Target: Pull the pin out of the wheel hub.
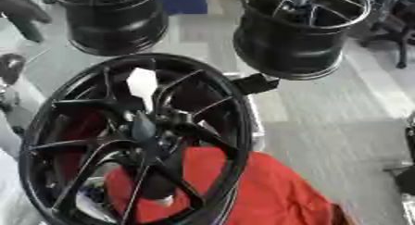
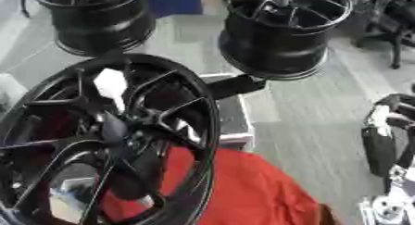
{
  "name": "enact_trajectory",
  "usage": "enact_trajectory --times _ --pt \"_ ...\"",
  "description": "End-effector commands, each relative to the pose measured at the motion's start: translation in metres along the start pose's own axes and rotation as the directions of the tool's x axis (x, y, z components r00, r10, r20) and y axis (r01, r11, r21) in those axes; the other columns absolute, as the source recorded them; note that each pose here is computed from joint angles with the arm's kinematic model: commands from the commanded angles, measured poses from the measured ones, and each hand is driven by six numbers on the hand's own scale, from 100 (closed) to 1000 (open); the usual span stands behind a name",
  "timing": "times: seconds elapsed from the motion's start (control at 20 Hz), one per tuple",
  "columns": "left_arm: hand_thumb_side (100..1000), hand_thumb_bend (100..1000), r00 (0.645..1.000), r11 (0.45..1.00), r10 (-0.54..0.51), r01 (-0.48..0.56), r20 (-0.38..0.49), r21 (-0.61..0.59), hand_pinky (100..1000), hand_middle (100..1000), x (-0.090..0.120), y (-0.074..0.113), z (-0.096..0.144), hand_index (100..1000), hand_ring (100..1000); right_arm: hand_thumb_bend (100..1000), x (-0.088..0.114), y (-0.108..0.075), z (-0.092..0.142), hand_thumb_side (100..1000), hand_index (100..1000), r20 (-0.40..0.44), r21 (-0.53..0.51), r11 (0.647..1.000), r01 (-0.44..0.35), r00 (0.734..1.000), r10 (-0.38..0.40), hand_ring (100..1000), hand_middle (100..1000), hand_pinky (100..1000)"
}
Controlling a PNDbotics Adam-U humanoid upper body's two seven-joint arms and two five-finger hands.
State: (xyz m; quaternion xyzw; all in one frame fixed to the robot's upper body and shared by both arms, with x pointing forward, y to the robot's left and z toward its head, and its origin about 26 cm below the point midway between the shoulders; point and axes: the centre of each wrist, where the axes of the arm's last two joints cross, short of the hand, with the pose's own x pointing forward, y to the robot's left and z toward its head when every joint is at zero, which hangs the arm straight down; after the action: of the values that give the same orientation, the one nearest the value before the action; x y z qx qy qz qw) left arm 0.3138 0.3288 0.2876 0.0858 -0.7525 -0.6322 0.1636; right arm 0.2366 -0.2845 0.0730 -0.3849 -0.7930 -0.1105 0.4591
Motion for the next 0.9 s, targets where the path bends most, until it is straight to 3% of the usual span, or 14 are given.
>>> enact_trajectory --times 0.05,0.5,0.9 --pt "280 100 0.995 0.986 -0.101 0.102 0.018 -0.133 620 741 0.004 0.018 -0.007 863 584 100 0.006 -0.003 -0.005 523 835 0.036 0.011 1.000 0.003 0.999 -0.004 655 654 559" --pt "337 100 0.976 0.915 -0.198 0.218 0.092 -0.340 641 786 -0.009 0.017 -0.048 885 587 100 0.005 -0.005 -0.003 524 835 0.032 0.027 1.000 0.000 0.999 0.000 655 653 559" --pt "428 328 0.966 0.832 -0.230 0.260 0.122 -0.490 632 816 -0.033 0.004 -0.083 886 570 100 0.004 -0.005 -0.002 526 835 0.025 0.034 0.999 -0.002 1.000 0.001 655 653 558"
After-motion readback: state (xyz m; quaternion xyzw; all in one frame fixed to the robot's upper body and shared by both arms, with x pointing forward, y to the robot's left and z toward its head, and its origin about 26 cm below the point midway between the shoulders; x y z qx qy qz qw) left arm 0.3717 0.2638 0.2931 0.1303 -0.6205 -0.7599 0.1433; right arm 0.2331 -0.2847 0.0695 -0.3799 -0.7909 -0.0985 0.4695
